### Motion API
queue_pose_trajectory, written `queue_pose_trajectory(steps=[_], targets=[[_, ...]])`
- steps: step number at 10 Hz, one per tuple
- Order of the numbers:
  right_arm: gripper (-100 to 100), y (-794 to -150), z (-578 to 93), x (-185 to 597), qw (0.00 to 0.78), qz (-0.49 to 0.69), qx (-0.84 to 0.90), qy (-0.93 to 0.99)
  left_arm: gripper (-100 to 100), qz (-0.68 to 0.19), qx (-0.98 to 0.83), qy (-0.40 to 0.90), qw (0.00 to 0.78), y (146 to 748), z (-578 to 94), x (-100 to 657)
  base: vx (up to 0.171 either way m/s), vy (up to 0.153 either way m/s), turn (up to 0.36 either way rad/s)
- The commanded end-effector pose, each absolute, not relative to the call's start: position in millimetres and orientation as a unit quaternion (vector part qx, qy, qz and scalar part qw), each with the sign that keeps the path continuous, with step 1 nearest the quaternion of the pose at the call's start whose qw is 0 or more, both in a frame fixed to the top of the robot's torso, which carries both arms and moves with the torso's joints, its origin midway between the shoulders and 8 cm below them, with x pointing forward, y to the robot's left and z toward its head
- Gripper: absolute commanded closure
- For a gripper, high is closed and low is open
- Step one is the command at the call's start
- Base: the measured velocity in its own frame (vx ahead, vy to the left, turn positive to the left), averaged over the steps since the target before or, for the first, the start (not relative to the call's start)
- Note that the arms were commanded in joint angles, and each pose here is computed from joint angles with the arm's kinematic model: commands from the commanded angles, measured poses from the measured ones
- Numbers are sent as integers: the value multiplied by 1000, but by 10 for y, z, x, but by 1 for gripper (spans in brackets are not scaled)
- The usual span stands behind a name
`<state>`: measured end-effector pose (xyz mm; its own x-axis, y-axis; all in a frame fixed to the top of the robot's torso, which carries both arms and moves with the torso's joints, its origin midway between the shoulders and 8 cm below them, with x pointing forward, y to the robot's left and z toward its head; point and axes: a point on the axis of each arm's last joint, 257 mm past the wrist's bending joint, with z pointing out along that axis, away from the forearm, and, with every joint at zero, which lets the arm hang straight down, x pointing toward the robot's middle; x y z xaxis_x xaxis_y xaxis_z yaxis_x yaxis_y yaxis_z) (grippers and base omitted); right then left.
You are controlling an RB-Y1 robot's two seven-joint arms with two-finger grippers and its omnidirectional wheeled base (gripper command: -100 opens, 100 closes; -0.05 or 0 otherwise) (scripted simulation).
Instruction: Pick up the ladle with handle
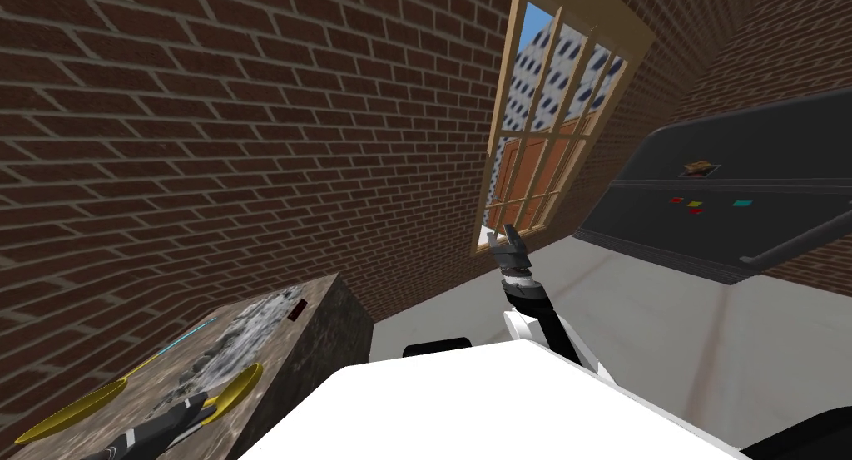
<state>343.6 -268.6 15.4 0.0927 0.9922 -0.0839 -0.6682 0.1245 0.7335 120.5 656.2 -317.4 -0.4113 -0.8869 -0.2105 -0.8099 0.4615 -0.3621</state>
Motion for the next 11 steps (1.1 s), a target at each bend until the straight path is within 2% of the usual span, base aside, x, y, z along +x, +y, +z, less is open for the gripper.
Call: queue_pose_trajectory(steps=[1,11], targets=[[0,-2686,154,3436,688,604,271,299,100,-108,-498,839,192,6559,-3145,1204,71,-15,107],[0,-2686,153,3436,688,604,271,299,100,-106,-476,854,182,6602,-3056,834,67,-11,69]])
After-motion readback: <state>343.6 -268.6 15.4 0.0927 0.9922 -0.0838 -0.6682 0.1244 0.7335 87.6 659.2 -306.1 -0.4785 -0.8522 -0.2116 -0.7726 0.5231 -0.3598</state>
